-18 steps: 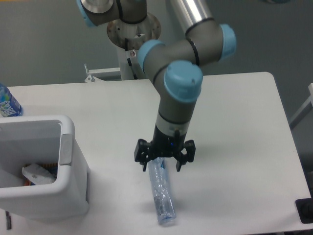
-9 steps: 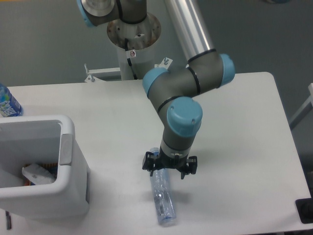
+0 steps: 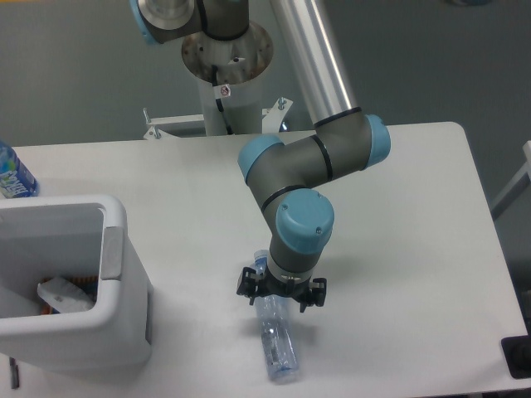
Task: Place the trash in the trash can
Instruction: 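Move the gripper over the clear plastic bottle and lower it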
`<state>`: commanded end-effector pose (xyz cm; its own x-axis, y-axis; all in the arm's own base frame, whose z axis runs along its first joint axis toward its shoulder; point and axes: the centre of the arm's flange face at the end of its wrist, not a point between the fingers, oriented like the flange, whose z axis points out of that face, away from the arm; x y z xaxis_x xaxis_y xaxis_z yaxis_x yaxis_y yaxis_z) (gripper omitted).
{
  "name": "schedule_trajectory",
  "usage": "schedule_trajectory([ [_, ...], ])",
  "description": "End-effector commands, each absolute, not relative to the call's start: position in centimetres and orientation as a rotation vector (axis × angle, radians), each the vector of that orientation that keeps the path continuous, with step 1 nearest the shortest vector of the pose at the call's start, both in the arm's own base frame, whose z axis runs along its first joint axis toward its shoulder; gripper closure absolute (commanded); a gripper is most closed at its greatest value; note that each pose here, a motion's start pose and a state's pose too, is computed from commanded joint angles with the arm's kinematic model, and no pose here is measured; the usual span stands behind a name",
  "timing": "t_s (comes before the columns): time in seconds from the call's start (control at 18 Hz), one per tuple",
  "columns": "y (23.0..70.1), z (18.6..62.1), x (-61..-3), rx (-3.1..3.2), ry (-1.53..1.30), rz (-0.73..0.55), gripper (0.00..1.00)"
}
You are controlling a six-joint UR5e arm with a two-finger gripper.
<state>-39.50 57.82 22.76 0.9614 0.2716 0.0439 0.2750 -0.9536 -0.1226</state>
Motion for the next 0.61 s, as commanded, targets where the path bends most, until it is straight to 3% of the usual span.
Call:
schedule_trajectory([
  [0.61,58.6,20.8,-37.7,-3.009,-0.385,-0.064,0.00],
])
